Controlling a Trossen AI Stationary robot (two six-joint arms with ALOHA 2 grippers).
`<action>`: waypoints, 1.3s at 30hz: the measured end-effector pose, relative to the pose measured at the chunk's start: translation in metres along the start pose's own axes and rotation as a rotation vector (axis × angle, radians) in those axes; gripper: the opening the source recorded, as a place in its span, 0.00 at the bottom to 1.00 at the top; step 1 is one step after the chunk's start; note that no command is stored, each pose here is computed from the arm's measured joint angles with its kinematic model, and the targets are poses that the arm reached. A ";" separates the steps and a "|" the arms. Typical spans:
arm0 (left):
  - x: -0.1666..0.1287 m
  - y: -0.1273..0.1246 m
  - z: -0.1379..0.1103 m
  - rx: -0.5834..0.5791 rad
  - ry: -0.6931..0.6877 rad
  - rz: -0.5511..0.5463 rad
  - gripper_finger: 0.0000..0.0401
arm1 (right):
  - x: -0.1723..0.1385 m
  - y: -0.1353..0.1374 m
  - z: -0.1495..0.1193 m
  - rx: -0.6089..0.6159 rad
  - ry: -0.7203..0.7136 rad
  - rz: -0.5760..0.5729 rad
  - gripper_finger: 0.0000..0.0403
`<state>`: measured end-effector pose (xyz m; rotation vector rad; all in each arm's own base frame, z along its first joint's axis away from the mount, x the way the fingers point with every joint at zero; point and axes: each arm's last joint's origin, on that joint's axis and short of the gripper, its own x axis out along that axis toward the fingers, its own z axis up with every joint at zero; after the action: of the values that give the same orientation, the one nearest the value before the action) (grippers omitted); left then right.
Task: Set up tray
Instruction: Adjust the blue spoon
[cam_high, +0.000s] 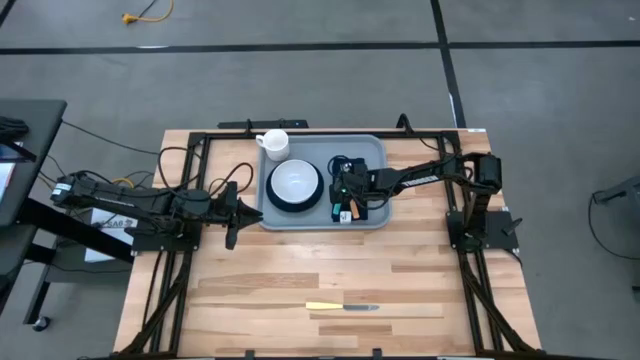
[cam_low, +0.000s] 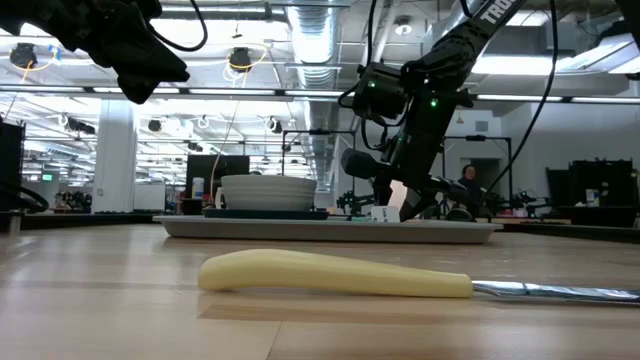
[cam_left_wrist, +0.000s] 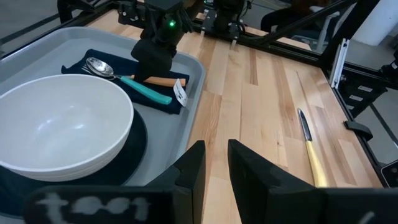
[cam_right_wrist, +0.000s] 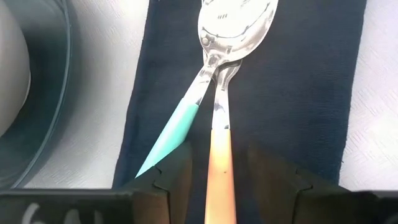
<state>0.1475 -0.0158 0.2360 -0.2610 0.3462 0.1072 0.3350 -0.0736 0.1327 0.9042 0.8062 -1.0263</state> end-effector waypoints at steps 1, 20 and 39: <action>0.000 0.000 0.000 0.000 0.000 0.000 0.14 | 0.000 0.000 0.000 0.000 0.000 0.000 0.36; 0.000 0.000 0.000 0.000 -0.001 -0.001 0.14 | 0.001 -0.001 0.003 -0.010 -0.026 -0.012 0.46; 0.000 0.000 0.000 0.000 -0.001 -0.002 0.14 | 0.003 -0.003 0.011 -0.040 -0.047 -0.006 0.53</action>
<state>0.1476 -0.0159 0.2361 -0.2612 0.3453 0.1054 0.3344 -0.0859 0.1338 0.8413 0.7877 -1.0295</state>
